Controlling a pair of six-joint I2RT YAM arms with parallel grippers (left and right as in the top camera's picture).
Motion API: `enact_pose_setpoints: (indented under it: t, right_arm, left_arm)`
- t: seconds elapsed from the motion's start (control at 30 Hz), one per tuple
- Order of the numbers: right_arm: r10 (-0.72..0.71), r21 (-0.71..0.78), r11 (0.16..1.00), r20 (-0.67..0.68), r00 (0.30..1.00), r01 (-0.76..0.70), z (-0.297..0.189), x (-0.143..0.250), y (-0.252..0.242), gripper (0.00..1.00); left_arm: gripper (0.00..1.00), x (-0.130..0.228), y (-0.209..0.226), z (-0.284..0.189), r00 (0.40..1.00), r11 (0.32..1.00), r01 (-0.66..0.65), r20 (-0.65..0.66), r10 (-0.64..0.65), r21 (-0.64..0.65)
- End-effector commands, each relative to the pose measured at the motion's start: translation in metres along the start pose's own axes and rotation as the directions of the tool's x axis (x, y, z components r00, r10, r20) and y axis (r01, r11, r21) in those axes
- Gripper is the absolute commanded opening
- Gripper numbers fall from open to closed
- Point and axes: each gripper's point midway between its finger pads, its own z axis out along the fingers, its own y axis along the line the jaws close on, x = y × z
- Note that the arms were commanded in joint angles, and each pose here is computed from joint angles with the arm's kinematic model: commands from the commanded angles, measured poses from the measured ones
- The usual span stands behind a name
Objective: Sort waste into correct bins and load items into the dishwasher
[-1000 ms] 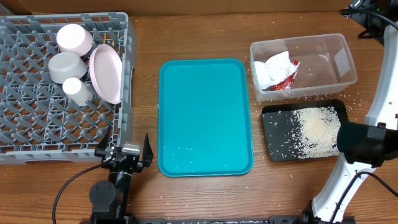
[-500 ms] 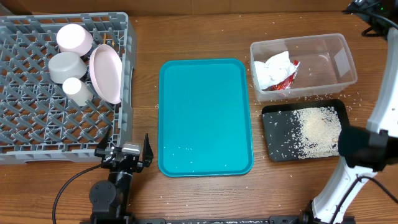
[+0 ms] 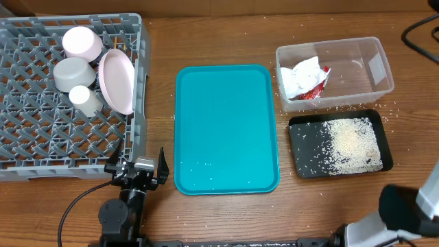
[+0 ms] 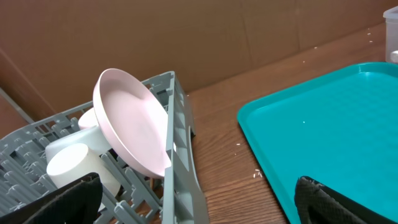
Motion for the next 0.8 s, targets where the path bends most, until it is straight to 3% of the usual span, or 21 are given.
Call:
enact_pose_setpoints:
  t: [0.0,0.3,0.6,0.77]
  right_arm:
    - [-0.016,-0.071,0.997,0.014,1.0,0.017,-0.003,0.015,0.017,1.0]
    - [-0.043,-0.234,0.971,0.012,0.999,0.044,-0.006,0.108,0.023,1.0]
    - [-0.029,-0.314,0.948,0.058,0.998,0.046,-0.018,0.225,-0.037,1.0]
    - [0.011,-0.377,0.926,0.126,0.992,0.037,-0.029,0.272,-0.068,1.0]
  left_arm:
    - [1.0,0.003,0.002,0.0,1.0,1.0,-0.007,-0.008,0.007,-0.012]
    - [1.0,0.003,0.002,0.0,1.0,1.0,-0.007,-0.008,0.007,-0.012]
    - [1.0,0.003,0.002,0.0,1.0,1.0,-0.007,-0.008,0.007,-0.012]
    - [1.0,0.003,0.002,0.0,1.0,1.0,-0.007,-0.008,0.007,-0.012]
